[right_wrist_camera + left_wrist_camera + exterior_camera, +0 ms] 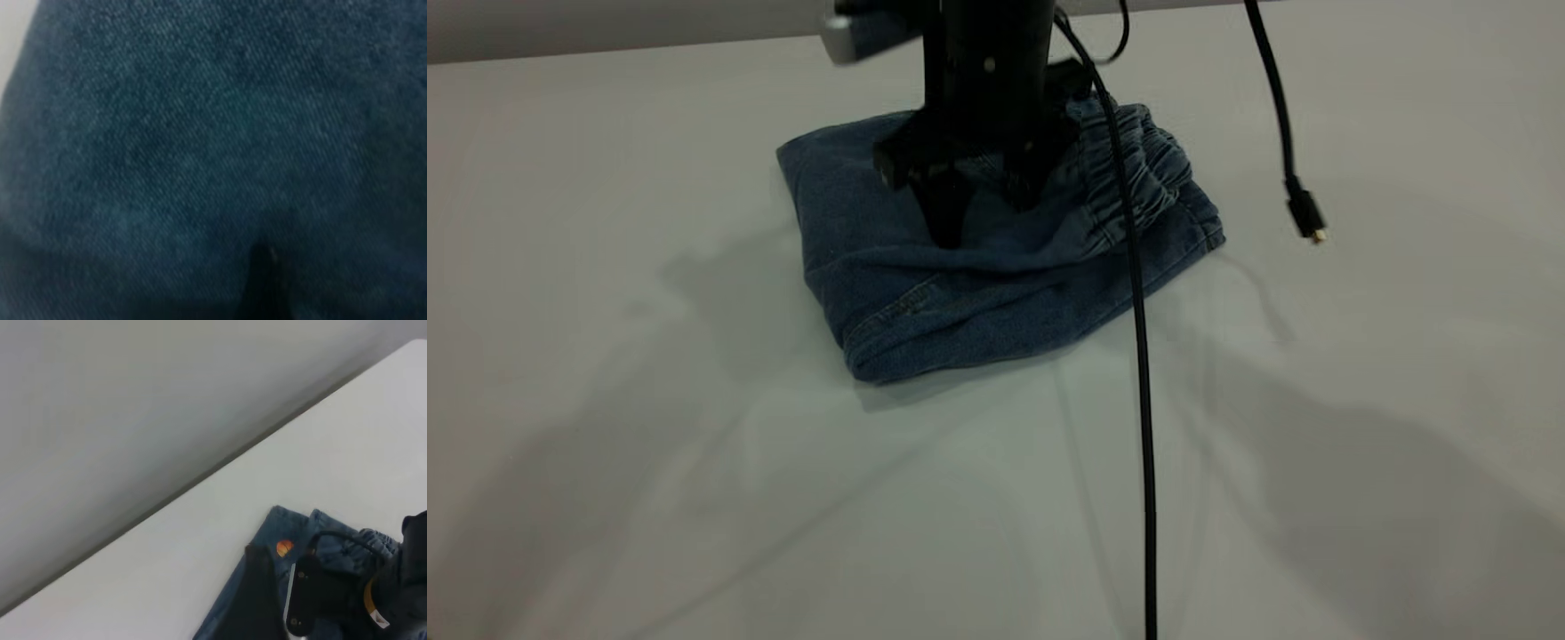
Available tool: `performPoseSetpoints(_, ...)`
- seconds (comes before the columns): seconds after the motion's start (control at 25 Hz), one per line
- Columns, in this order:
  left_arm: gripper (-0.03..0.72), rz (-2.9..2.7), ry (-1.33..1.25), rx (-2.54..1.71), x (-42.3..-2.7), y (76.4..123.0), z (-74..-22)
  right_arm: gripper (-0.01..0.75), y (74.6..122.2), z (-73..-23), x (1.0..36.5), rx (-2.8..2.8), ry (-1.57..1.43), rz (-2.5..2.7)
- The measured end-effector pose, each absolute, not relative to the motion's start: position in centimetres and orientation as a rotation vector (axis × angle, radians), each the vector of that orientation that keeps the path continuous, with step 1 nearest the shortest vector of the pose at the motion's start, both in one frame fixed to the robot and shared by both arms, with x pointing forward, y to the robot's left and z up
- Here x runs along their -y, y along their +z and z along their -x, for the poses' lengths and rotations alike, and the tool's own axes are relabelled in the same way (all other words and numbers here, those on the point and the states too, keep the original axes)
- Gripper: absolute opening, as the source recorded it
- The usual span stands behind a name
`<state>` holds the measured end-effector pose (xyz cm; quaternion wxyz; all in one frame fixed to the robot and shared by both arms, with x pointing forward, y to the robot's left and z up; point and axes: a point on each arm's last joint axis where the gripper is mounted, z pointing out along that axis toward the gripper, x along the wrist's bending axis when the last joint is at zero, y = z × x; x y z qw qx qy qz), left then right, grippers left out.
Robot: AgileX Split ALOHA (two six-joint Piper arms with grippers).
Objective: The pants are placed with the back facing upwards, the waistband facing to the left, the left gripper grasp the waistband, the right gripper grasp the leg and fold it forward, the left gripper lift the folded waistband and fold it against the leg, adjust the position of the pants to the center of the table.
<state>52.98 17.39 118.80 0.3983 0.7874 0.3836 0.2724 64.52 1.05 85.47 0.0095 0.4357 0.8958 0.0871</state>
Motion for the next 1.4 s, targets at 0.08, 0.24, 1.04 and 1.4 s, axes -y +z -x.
performPoseSetpoints(0.08, 0.581, -1.993, 0.69, -0.971, -17.4, 118.8, -53.0, 0.476, 85.1, -64.3, -0.9, -2.796, 0.227, -1.422)
performPoseSetpoints(0.24, 0.581, -1.993, 0.69, -0.971, -17.4, 118.8, -53.0, 0.476, 84.5, -63.7, -0.9, -2.77, 0.176, -1.61)
performPoseSetpoints(1.04, 0.581, -1.98, 0.696, -0.964, -17.6, 119.4, -52.4, 0.476, 93.0, -63.1, 0.2, -2.46, 0.17, -1.97)
performPoseSetpoints(1.4, 0.581, -2.089, 0.629, -0.969, -19.4, 121.3, -47.6, 0.476, 109.9, -59.6, 2.5, -2.539, 0.676, -1.529)
